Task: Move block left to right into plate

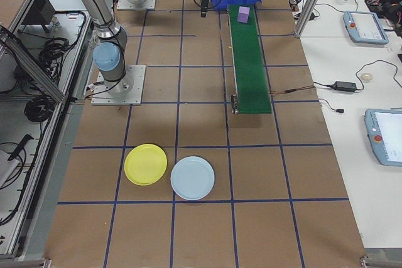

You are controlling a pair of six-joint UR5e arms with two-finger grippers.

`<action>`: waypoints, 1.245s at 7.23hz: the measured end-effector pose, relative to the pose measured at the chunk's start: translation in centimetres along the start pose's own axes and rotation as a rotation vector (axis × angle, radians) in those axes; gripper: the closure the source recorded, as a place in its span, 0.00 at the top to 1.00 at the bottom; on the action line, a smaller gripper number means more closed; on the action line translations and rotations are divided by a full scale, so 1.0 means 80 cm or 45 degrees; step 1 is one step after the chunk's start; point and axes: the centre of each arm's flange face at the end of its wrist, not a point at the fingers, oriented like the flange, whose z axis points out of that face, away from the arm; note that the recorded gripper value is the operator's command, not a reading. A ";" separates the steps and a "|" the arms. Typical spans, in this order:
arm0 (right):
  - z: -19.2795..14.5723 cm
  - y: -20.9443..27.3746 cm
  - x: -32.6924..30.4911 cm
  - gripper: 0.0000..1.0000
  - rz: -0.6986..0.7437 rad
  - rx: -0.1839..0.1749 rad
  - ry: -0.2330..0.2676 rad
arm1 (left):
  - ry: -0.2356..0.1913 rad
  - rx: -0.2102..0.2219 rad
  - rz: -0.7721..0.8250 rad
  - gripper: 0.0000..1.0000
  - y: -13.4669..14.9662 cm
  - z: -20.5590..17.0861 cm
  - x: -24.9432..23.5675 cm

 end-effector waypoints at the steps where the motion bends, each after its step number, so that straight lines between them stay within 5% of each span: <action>1: 0.005 -0.021 0.013 1.00 0.024 0.018 -0.073 | 0.010 -0.020 0.041 1.00 0.003 0.023 -0.016; 3: 0.037 -0.087 0.038 0.99 0.091 0.080 -0.258 | 0.050 -0.037 0.056 1.00 0.009 0.055 -0.028; 5: 0.089 -0.140 0.040 1.00 0.130 0.106 -0.371 | 0.074 -0.055 0.054 0.96 0.010 0.071 -0.028; 6: 0.110 -0.152 0.037 1.00 0.146 0.089 -0.418 | 0.093 -0.060 0.054 0.60 0.011 0.077 -0.026; 7: 0.133 -0.162 0.034 1.00 0.164 0.069 -0.465 | 0.104 -0.068 0.059 0.40 0.010 0.084 -0.025; 9: 0.181 -0.184 0.028 1.00 0.180 0.041 -0.554 | 0.104 -0.063 0.086 0.40 0.008 0.083 -0.026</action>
